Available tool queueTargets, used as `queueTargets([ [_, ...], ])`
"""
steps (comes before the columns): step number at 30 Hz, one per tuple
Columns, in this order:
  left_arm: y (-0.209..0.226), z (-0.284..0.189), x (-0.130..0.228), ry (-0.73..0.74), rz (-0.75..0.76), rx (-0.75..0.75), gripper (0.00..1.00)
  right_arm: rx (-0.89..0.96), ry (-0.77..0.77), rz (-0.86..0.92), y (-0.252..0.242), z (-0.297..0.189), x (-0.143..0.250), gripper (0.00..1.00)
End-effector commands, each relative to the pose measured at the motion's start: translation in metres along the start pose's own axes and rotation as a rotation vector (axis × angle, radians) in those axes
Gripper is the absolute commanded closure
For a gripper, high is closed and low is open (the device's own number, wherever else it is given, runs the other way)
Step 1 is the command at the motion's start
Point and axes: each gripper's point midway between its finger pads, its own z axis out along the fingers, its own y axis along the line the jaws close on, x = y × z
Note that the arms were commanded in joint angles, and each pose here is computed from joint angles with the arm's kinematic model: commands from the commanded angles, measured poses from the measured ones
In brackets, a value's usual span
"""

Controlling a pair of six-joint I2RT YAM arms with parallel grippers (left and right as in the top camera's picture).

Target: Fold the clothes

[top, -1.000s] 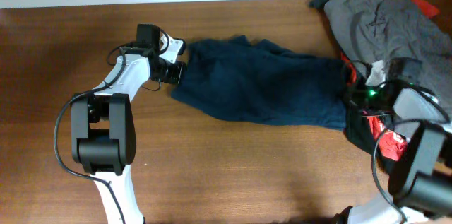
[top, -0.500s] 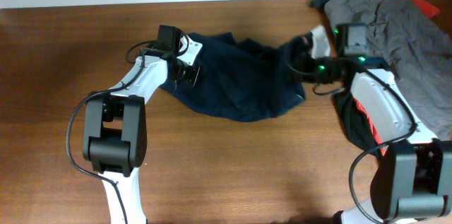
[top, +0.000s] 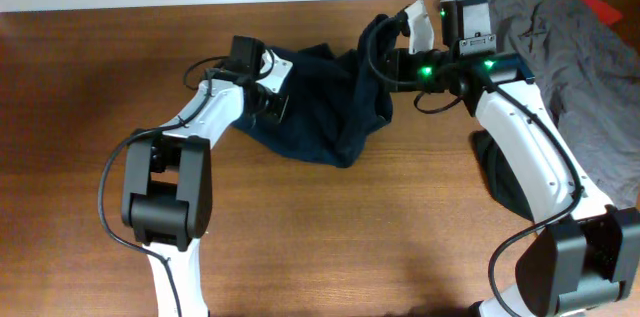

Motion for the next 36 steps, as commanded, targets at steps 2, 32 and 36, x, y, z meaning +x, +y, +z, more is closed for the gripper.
queueTargets([
  [2, -0.037, 0.013, -0.003, 0.008, 0.019, 0.042, 0.99, -0.015, -0.009, -0.073, 0.014, -0.021, -0.006, 0.96],
  [32, 0.108, -0.042, 0.004, 0.099, -0.041, -0.189, 1.00, 0.039, -0.001, -0.159, 0.032, -0.022, -0.010, 0.96],
  [36, 0.101, -0.034, 0.003, 0.102, -0.018, -0.163, 1.00, 0.036, -0.001, -0.162, 0.033, -0.022, -0.010, 0.96],
])
